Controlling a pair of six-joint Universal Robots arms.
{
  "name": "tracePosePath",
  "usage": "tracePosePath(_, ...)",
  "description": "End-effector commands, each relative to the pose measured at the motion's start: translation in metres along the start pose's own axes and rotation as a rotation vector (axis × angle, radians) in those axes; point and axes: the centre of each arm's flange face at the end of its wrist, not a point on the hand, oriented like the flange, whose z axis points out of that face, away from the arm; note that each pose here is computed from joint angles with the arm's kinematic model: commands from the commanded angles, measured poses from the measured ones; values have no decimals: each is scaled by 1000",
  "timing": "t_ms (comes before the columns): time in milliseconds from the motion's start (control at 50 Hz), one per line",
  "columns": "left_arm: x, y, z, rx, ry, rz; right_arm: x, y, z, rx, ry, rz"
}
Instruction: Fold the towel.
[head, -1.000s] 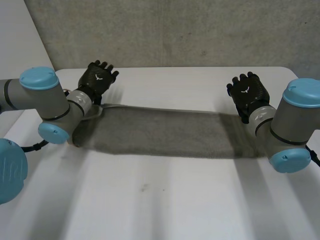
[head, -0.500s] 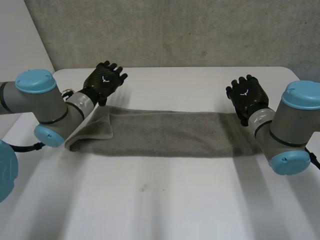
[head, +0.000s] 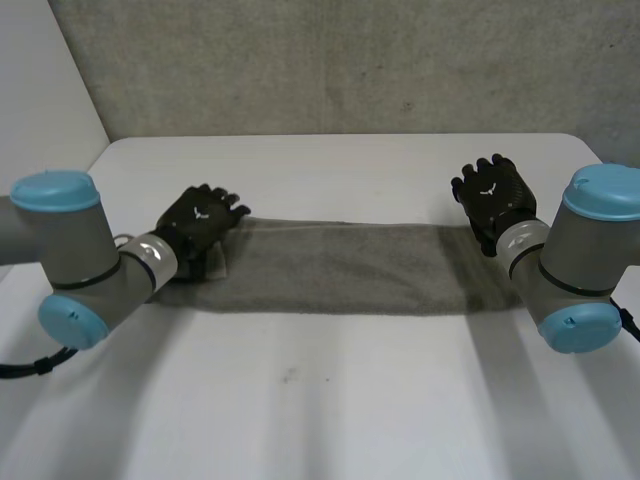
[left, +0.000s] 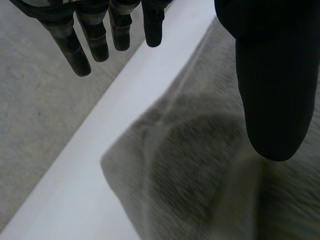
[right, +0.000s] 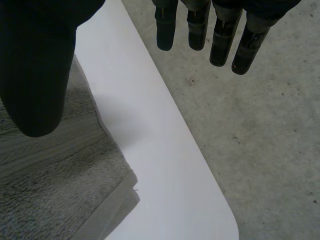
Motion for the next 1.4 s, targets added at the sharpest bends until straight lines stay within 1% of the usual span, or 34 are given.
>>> tracePosePath(20, -14, 17, 7, 18, -72, 14, -8, 3, -4, -15, -66, 9)
tracePosePath(40, -14, 17, 7, 19, -72, 14, -8, 3, -4, -15, -66, 9)
tracePosePath(80, -21, 23, 19, 44, -126, 31, -9, 4, -4, -18, -72, 12)
tracePosePath(100, -22, 23, 19, 44, -126, 31, -9, 4, -4, -18, -72, 12)
tracePosePath(140, -31, 27, 33, 58, -175, 47, -10, 4, -5, -22, -75, 12)
tracePosePath(160, -31, 27, 33, 58, -176, 47, -10, 4, -5, -22, -75, 12)
tracePosePath(240, -43, 33, 56, 65, -239, 61, -10, 5, -7, -27, -78, 11)
tracePosePath(320, -61, 27, 70, 99, -315, 80, -12, 7, -9, -35, -85, 9)
tracePosePath(420, -72, 20, 77, 135, -351, 89, -15, 9, -10, -43, -93, 10)
tracePosePath(540, -65, 30, 83, 121, -335, 86, -14, 9, -10, -45, -90, 16)
tracePosePath(640, -50, 45, 78, 52, -278, 62, -1, 2, -18, -58, -94, 29)
tracePosePath(700, -48, 46, 75, 41, -271, 57, 0, 1, -21, -70, -106, 35)
tracePosePath(760, -54, 40, 65, 32, -276, 53, 0, 2, -26, -100, -137, 78)
tracePosePath(800, -60, 27, 52, 38, -285, 51, 8, 10, -29, -142, -162, 175)
tracePosePath(820, -60, 26, 52, 38, -285, 51, 8, 10, -29, -143, -162, 175)
tracePosePath(860, -64, 13, 40, 50, -290, 51, 21, 13, -35, -167, -188, 291)
tracePosePath(880, -64, 13, 40, 50, -290, 51, 21, 13, -35, -167, -188, 292)
tracePosePath(900, -65, 7, 34, 57, -293, 52, 24, 15, -38, -176, -210, 341)
tracePosePath(920, -65, 6, 34, 57, -293, 52, 24, 15, -38, -176, -210, 342)
tracePosePath(960, -62, 1, 25, 54, -285, 48, 25, 22, -41, -191, -246, 404)
tracePosePath(1060, -53, 1, 17, 41, -263, 44, 27, 34, -43, -223, -240, 423)
tracePosePath(1120, -47, 1, 15, 37, -248, 41, 28, 39, -42, -228, -229, 406)
tracePosePath(1200, -45, 2, 13, 31, -242, 39, 30, 46, -38, -223, -208, 375)
tracePosePath(1240, -42, 3, 13, 28, -237, 37, 32, 57, -34, -232, -193, 357)
tracePosePath(1400, -42, 6, 14, 34, -244, 38, 28, 78, -27, -274, -194, 339)
